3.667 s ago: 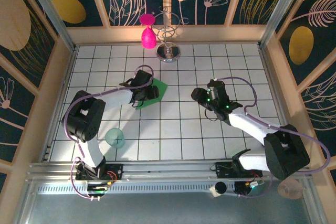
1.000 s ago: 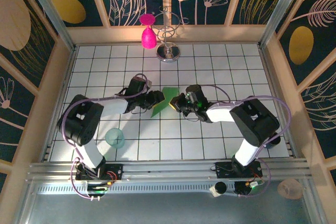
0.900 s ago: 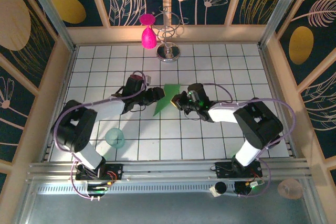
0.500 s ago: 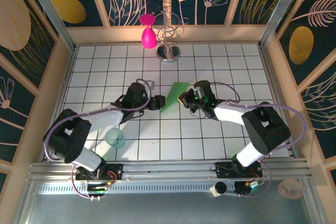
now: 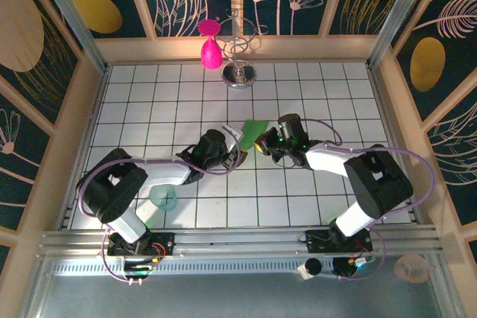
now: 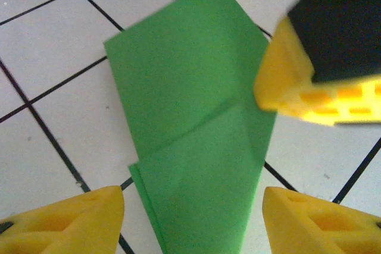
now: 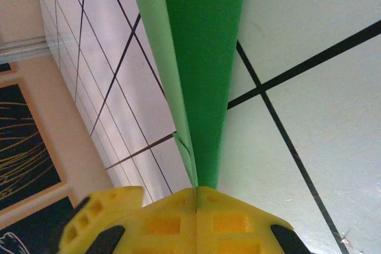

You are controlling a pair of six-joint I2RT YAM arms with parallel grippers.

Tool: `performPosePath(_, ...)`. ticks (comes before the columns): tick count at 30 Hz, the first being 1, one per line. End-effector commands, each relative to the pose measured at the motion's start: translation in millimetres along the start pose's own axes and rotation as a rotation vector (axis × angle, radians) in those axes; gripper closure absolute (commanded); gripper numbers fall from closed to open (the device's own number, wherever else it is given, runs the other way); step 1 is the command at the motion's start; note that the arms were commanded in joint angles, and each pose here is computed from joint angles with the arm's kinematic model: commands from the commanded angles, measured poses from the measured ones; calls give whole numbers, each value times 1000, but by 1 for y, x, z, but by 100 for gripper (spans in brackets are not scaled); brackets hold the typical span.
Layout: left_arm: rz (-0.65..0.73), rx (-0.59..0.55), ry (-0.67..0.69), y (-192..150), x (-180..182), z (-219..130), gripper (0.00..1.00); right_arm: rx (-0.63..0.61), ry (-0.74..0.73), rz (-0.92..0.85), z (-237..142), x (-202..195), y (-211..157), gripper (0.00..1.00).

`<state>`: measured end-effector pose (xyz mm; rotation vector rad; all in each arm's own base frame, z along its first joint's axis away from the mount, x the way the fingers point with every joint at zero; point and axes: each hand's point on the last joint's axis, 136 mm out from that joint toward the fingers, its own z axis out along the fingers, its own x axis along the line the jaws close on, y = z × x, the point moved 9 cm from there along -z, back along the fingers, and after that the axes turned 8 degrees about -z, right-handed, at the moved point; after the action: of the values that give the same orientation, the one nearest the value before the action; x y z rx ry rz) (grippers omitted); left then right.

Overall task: Fold a paper plane with a square sheet of paper (pick it up from the middle)
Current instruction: Fold the wing for the fifth time at the center of the table.

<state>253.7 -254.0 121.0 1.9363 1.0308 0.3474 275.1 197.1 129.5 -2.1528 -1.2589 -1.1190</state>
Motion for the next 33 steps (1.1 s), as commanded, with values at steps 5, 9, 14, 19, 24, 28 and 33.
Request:
performPosePath(5, 173, -64, -23, 5, -8, 8, 43, 19, 19, 38, -3, 6, 6, 100)
performPosePath(9, 200, -70, -31, 3, -9, 10, 47, 32, 28, 50, -2, 6, 7, 100)
performPosePath(14, 224, -52, -32, -7, -7, 19, 52, 39, 36, 60, -3, 7, 8, 100)
performPosePath(19, 234, -44, -49, -14, -7, 21, 58, 48, 48, 69, -4, 7, 7, 100)
performPosePath(24, 236, -43, -57, -15, -8, 25, 65, 62, 52, 71, -3, 7, 6, 100)
performPosePath(28, 230, -49, -57, -14, -8, 28, 73, 75, 51, 73, -2, 6, 6, 99)
performPosePath(33, 225, -40, -55, -17, -8, 30, 82, 72, 38, 64, -3, 5, 6, 91)
